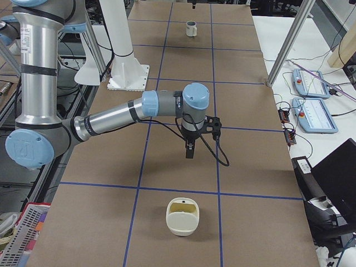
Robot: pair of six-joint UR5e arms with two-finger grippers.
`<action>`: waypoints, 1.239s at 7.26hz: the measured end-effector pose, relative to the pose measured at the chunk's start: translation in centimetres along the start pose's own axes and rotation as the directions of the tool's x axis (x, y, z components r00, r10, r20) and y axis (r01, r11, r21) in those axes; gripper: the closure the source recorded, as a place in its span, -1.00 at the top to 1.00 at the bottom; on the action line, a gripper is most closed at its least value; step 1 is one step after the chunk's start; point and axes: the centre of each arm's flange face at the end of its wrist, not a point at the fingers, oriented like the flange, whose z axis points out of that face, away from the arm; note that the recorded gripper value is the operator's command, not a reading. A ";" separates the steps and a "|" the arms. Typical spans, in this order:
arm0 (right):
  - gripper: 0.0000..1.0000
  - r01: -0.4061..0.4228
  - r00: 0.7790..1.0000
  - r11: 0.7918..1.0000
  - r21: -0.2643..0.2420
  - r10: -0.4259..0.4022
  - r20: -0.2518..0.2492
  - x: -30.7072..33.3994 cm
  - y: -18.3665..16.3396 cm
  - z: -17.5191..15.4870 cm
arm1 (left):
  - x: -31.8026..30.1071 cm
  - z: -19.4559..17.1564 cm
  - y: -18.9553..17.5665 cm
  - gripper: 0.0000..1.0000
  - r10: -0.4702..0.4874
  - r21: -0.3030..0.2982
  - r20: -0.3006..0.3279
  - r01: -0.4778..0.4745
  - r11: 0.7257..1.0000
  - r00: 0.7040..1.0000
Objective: Left arm hands cup to right arm to dump lemon
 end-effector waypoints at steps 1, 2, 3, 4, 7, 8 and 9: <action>1.00 -0.008 1.000 1.000 -0.008 0.008 -0.002 0.6 0.0 0.6 | -1.0 -0.1 0.3 1.00 -0.015 0.001 -0.001 0.015 1.000 1.000; 1.00 -0.020 1.000 1.000 -0.021 0.020 -0.005 1.3 0.0 1.3 | -2.6 -0.8 0.7 1.00 -0.048 0.014 -0.007 0.048 0.999 0.999; 1.00 -0.030 0.999 0.999 -0.031 0.030 -0.012 2.1 -0.2 2.1 | -3.9 -1.7 1.0 1.00 -0.081 0.024 -0.026 0.082 0.996 0.996; 1.00 -0.032 0.999 0.999 -0.032 0.031 -0.020 2.9 -0.5 2.8 | -4.7 -2.0 1.1 1.00 -0.103 0.023 -0.043 0.104 0.994 0.994; 1.00 -0.045 0.998 0.998 -0.043 0.043 -0.050 4.7 -0.7 4.3 | -5.8 -1.5 0.5 1.00 -0.124 0.029 -0.018 0.124 0.992 0.992; 1.00 -0.051 0.997 0.998 -0.048 0.048 -0.055 5.0 -0.5 4.5 | -6.1 -1.5 0.2 1.00 -0.127 0.040 0.008 0.127 0.991 0.992; 1.00 -0.056 0.997 0.997 -0.054 0.053 -0.057 5.3 -0.4 4.8 | -6.2 -1.5 0.2 1.00 -0.130 0.046 0.019 0.129 0.991 0.991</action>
